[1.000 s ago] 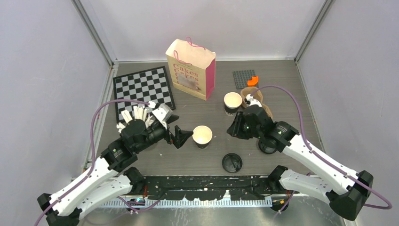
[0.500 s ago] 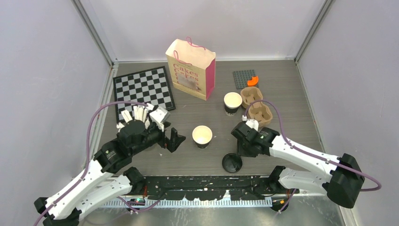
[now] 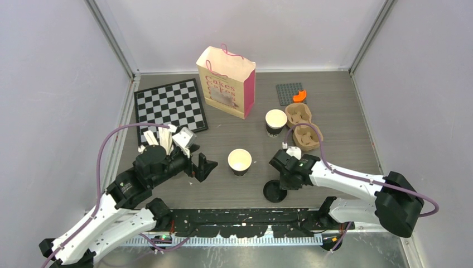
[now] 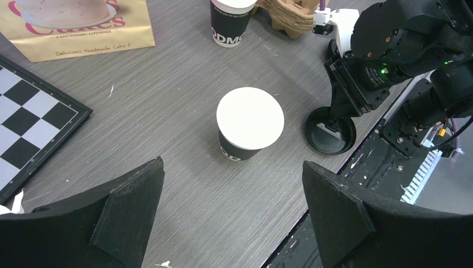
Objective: Pack the takeout coffee
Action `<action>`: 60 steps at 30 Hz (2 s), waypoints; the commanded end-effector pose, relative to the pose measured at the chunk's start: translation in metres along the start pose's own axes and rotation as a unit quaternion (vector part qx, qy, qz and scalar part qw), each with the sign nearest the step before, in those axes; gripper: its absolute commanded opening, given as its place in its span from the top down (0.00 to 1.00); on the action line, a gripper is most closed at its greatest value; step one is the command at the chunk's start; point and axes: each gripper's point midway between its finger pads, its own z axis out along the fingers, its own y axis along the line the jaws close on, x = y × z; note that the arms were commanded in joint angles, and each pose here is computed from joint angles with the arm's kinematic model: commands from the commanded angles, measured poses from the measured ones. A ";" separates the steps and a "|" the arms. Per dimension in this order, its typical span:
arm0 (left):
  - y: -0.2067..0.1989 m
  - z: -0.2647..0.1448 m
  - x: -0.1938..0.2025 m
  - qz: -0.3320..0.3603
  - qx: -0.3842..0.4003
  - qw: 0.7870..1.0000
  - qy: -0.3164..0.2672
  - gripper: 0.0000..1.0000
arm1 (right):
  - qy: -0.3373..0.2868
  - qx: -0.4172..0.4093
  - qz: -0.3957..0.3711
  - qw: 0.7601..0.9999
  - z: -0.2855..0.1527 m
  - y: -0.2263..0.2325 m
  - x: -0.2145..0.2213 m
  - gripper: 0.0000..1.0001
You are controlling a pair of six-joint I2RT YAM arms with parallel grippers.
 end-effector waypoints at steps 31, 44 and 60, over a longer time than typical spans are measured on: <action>-0.098 -0.020 -0.083 -0.032 0.278 0.940 -0.197 0.07 | -0.240 -0.626 0.161 0.725 -0.255 0.121 -0.097 1.00; -0.115 -0.019 -0.076 0.169 0.331 0.873 -0.315 0.00 | -0.086 -0.774 0.117 0.617 -0.288 0.175 -0.071 0.98; -0.106 -0.025 -0.067 0.219 0.299 0.867 -0.332 0.00 | -0.055 -0.785 0.093 0.610 -0.286 0.177 -0.057 0.98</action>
